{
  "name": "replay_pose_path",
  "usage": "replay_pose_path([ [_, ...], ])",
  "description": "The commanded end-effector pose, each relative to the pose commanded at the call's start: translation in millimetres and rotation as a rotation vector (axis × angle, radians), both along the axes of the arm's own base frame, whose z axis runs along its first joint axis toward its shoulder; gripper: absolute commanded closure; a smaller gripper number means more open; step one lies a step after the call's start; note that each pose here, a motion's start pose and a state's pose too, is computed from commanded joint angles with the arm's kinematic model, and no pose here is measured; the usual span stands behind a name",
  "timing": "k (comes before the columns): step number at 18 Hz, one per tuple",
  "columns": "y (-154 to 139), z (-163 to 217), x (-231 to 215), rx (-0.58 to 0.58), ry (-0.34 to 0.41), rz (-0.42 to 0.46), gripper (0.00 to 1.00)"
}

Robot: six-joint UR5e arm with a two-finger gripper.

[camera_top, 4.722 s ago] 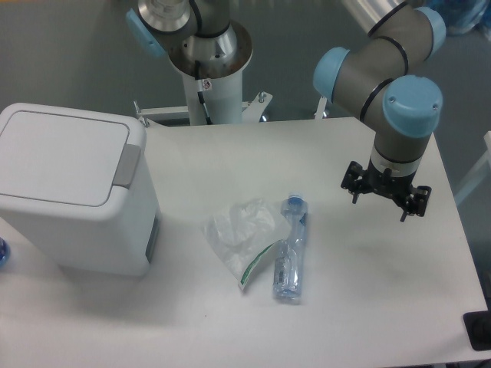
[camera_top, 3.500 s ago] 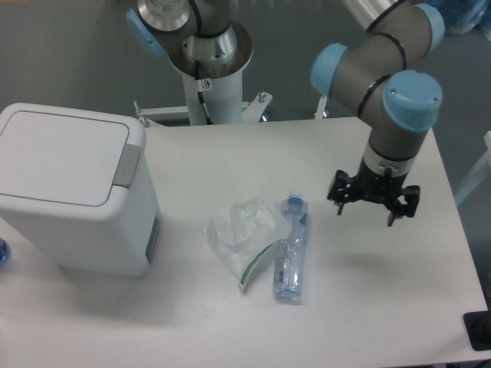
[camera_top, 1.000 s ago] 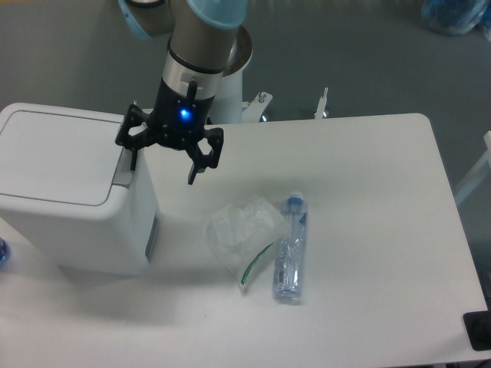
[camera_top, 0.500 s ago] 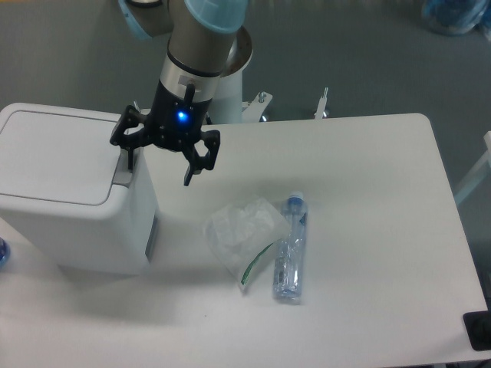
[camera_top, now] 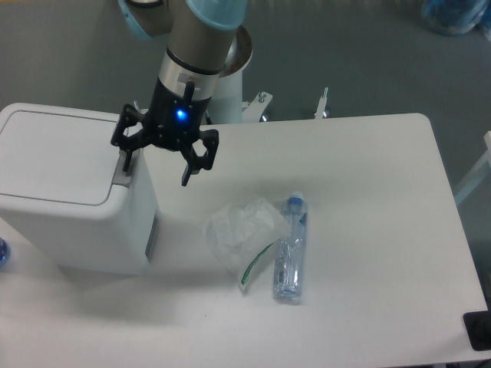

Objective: Open the trash can

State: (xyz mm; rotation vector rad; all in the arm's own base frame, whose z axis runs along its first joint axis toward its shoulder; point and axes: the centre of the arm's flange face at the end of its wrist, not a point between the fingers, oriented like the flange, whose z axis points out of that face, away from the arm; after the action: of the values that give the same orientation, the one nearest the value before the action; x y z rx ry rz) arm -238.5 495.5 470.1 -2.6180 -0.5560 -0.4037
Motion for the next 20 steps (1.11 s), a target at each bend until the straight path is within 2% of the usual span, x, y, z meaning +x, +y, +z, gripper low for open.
replay_pose_path([
  [11,2.7,-8.8,-2.7,-0.013,-0.014,0.004,0.00],
  [17,7.3,2.7,-8.9,0.004,0.001,0.030,0.00],
  [20,-9.5,12.0,-36.5,0.016,0.023,0.079,0.00],
])
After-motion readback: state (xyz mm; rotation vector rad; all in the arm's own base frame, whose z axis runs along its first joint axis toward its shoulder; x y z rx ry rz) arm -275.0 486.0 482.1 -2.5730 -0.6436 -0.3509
